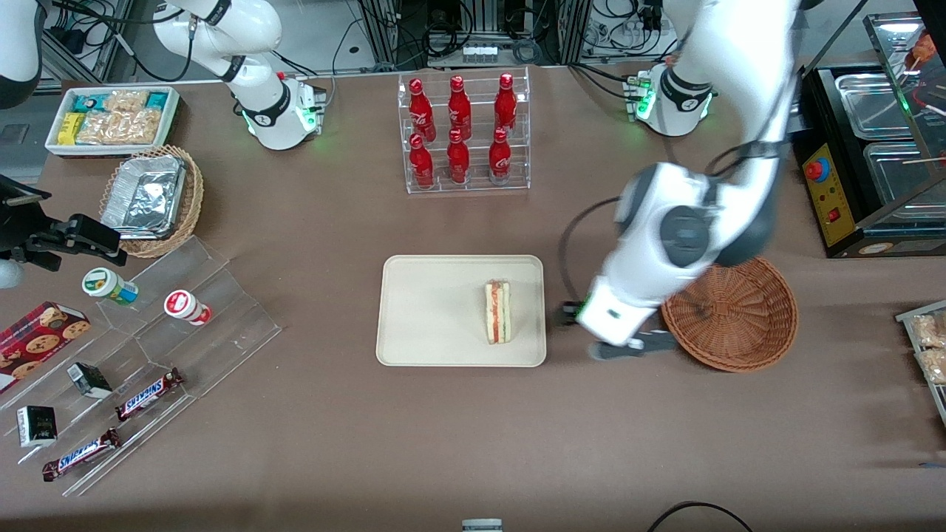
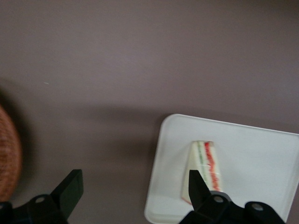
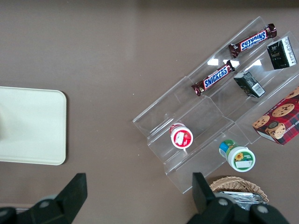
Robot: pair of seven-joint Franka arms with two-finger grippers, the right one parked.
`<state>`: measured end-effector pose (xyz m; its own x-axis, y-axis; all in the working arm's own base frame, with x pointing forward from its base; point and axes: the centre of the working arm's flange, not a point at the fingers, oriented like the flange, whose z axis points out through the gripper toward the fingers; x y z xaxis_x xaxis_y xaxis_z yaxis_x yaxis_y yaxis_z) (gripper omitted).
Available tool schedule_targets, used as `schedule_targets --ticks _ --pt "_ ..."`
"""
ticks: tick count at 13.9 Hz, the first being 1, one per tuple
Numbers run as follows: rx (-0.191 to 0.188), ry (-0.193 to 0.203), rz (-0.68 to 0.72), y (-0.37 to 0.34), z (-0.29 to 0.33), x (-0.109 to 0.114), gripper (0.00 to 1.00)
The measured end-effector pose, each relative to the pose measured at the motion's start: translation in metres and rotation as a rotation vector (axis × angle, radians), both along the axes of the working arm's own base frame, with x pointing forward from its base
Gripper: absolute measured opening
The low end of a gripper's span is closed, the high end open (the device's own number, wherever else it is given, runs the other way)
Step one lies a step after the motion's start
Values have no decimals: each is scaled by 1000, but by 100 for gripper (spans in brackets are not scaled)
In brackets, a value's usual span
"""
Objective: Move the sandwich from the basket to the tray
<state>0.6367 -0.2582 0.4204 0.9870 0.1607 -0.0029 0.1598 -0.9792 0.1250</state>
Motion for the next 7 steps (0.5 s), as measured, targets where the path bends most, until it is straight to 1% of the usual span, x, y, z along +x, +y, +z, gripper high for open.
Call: schedule_targets --ticks 1,3,5,6,7 --pt "20 6 -3 28 15 0 100" --pt "56 20 4 78 49 -8 100" --pt "88 38 7 119 82 -23 100" --pt "112 41 4 131 96 -31 100" --pt "125 33 -1 139 109 -39 100"
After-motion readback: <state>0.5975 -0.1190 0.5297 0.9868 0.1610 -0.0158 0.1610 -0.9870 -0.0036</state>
